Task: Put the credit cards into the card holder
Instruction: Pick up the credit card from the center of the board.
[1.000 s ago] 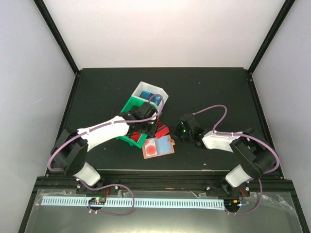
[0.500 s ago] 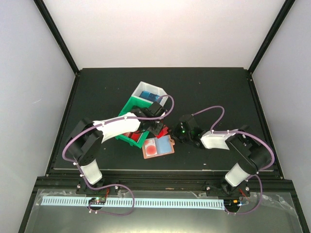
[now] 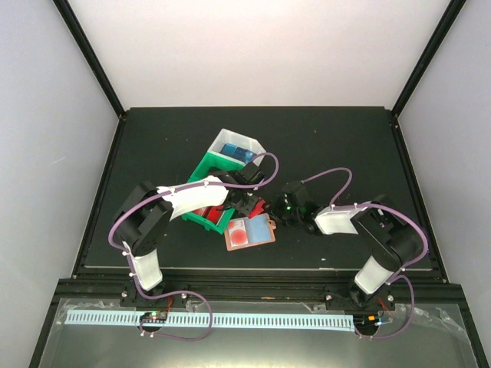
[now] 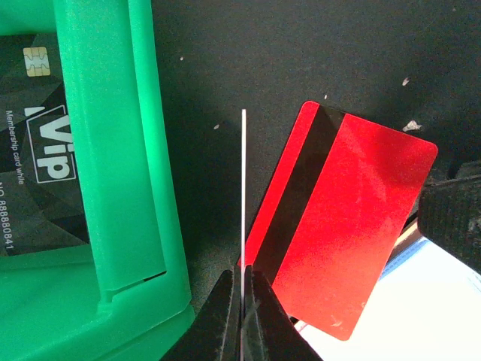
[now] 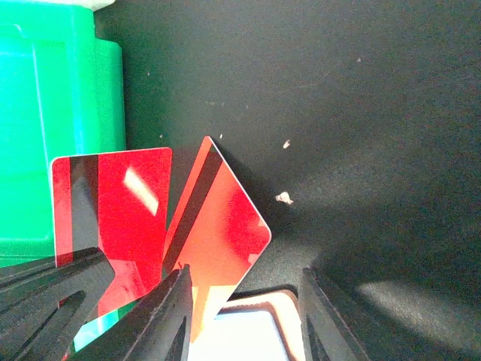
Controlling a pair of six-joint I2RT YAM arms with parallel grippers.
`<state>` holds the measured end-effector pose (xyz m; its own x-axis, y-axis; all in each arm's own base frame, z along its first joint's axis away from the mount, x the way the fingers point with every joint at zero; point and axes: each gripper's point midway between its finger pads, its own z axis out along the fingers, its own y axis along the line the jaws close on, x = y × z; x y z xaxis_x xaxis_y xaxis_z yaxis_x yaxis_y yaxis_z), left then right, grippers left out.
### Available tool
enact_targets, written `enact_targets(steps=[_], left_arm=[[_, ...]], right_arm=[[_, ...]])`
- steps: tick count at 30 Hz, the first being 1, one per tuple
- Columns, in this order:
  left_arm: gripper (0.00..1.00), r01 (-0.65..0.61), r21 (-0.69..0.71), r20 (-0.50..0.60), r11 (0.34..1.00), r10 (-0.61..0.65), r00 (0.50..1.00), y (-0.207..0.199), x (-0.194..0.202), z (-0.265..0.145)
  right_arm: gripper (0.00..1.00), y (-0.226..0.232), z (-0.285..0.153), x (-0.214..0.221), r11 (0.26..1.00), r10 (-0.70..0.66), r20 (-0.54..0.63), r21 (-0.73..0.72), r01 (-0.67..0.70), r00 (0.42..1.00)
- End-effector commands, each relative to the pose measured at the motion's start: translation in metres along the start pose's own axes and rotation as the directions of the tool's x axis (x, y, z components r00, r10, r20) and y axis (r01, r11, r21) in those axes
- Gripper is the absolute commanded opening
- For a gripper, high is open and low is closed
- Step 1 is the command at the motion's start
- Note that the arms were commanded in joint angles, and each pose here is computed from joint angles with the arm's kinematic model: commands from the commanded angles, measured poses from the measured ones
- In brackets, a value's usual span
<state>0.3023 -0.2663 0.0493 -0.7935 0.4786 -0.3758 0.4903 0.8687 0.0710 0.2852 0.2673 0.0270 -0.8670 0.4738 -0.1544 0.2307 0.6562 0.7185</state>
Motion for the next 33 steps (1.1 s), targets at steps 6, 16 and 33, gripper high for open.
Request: enact_targets(steps=[6,16,33], left_arm=[[0.02,-0.016,0.018,-0.052,1.000,0.017,0.999,-0.006,0.008,0.004],[0.02,-0.015,0.025,-0.068,1.000,0.016,0.998,-0.006,0.016,0.008],[0.02,0.036,0.061,0.024,0.997,-0.037,0.999,-0.003,0.000,-0.023]], right_arm=[[0.41,-0.003,0.013,-0.004,1.000,0.010,0.011,-0.014,-0.010,1.000],[0.27,0.015,0.027,-0.007,0.993,0.035,0.000,-0.113,-0.035,0.999],[0.01,0.037,0.012,-0.021,0.983,0.001,0.079,-0.181,0.013,0.997]])
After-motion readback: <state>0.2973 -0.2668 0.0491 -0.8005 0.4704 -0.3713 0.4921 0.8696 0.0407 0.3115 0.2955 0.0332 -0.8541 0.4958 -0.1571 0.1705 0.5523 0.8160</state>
